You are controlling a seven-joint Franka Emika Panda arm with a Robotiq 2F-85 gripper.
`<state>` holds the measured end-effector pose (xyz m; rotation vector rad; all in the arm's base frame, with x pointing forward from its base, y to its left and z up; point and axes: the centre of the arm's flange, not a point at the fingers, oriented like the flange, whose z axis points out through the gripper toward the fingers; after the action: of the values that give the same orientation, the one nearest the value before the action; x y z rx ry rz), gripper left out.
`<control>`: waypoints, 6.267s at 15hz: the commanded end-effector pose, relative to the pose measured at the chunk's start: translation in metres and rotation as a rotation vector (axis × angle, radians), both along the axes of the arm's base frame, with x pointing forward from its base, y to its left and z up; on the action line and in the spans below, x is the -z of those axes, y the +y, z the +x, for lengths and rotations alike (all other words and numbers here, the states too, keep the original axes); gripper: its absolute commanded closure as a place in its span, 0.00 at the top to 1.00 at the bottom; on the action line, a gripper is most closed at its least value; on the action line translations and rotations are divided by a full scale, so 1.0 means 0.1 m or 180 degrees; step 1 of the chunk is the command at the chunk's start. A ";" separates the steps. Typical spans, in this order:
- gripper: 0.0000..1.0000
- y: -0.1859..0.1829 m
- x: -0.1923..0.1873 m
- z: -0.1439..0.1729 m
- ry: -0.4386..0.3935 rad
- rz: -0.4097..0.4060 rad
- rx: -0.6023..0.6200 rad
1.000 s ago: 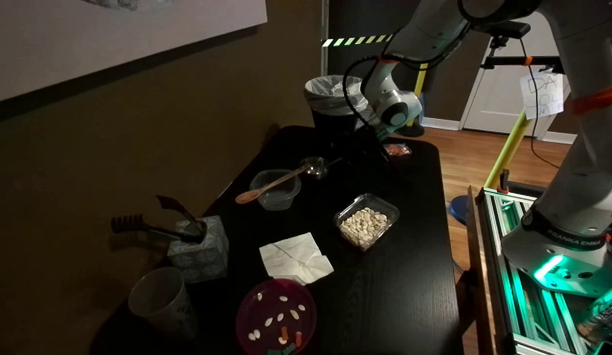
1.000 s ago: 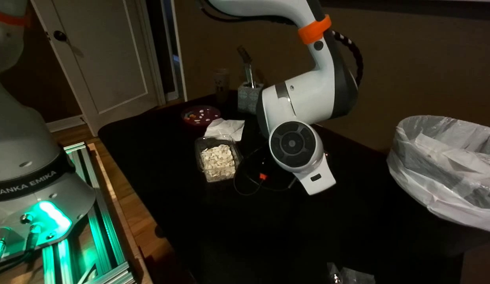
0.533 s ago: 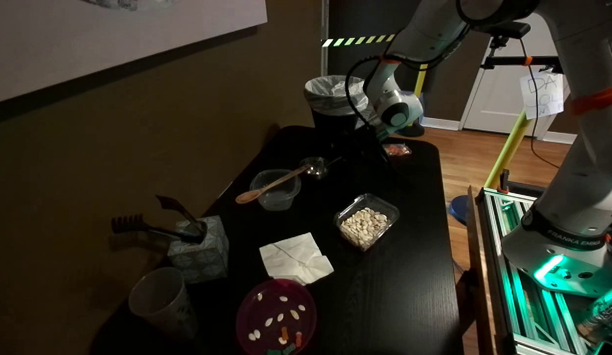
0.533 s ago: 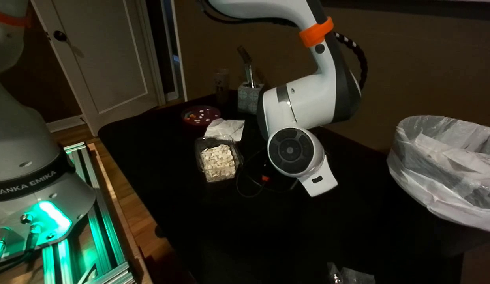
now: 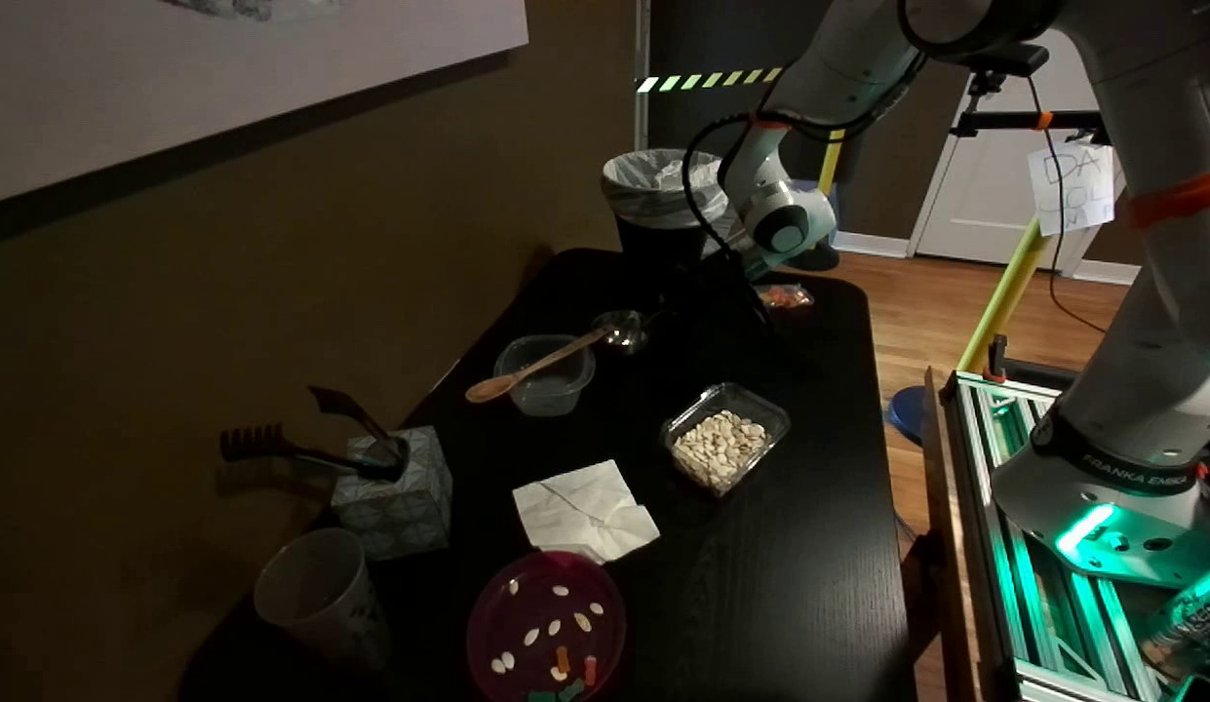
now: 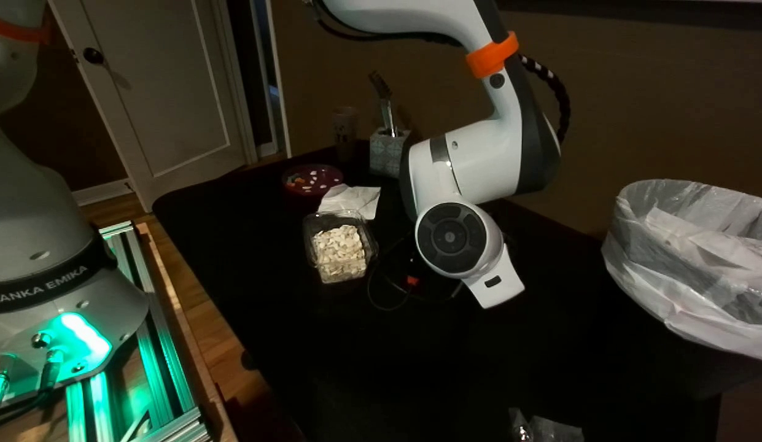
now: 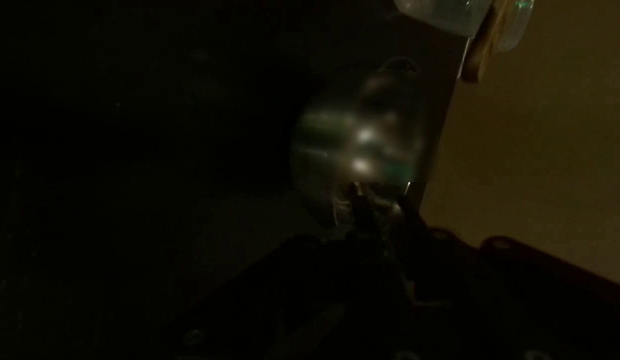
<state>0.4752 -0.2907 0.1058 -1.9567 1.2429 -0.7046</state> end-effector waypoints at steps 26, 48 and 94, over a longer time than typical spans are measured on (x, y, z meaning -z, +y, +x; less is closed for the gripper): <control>0.01 0.42 -1.06 -1.70 -0.0380 0.0661 -0.1821; 0.01 0.59 -0.77 -1.54 0.0662 -0.0589 -0.2470; 0.01 1.04 0.48 -0.39 0.0460 0.1091 -0.3267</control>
<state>0.4267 -0.1807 0.0706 -2.0760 0.2614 0.0938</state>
